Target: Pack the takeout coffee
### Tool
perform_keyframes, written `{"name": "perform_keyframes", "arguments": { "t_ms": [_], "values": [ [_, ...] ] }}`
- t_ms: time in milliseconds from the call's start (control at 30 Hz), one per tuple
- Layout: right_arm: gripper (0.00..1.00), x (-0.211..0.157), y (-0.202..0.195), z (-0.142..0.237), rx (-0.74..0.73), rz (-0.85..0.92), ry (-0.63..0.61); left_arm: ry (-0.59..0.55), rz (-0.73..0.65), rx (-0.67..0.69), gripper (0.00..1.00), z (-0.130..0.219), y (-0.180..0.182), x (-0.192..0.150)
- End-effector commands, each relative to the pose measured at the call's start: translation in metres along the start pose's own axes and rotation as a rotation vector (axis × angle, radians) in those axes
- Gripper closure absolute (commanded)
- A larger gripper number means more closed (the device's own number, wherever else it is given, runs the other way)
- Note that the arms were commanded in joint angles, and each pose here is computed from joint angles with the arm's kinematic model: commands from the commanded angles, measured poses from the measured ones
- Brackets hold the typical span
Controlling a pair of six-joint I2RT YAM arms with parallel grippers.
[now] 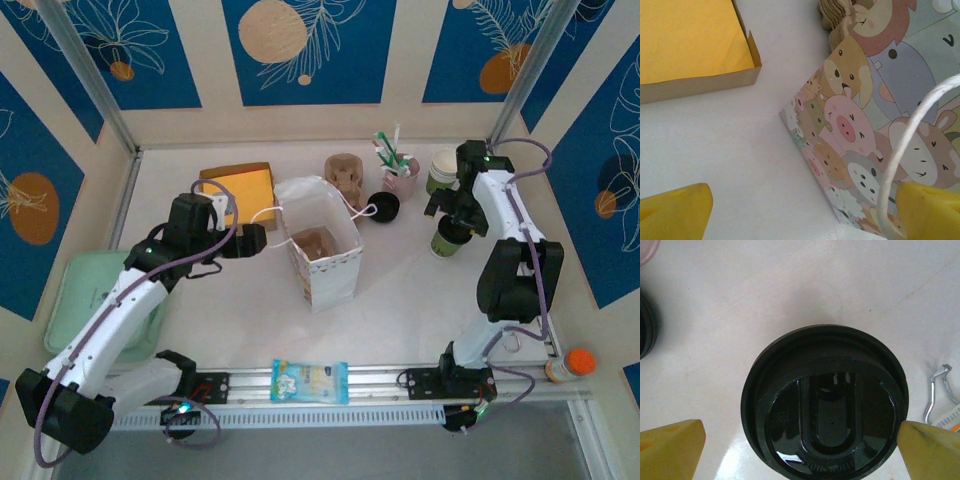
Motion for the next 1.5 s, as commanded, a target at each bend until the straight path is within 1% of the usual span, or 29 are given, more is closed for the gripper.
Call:
{"name": "perform_keyframes", "arguments": {
  "t_ms": [0, 333, 667, 1033, 1267, 1467],
  "values": [
    [0.01, -0.002, 0.004, -0.002, 0.055, 0.021, -0.009, -0.022, 0.012, 0.004, 0.06, 0.004, 0.003, 0.002],
    [0.01, -0.002, 0.015, 0.011, 0.08, 0.058, -0.041, -0.028, 0.014, -0.003, 0.06, 0.005, 0.001, 0.003],
    [0.01, -0.005, 0.006, 0.029, 0.002, 0.12, -0.107, -0.03, 0.011, 0.002, 0.06, 0.006, 0.003, 0.003],
    [0.01, -0.006, 0.006, 0.011, -0.002, 0.156, -0.056, -0.035, 0.009, 0.006, 0.05, 0.007, 0.004, 0.002],
    [0.01, -0.007, 0.008, 0.002, 0.009, 0.174, -0.048, -0.04, 0.013, -0.004, 0.05, 0.007, 0.002, 0.004],
    [0.01, -0.008, 0.006, -0.006, -0.009, 0.177, -0.029, -0.037, 0.013, -0.005, 0.05, 0.007, 0.002, 0.004]
  ]
}}
Point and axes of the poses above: each hand's point on the last joint's axis, 136 mm out from that joint toward the fingers, its own z axis back along the fingers, its own y axis along the line the jaws close on, x = y × z, the point moved 7 cm from there along z, back along the fingers, and after that the axes turned 15 degrees about z, right-handed, at the moved point
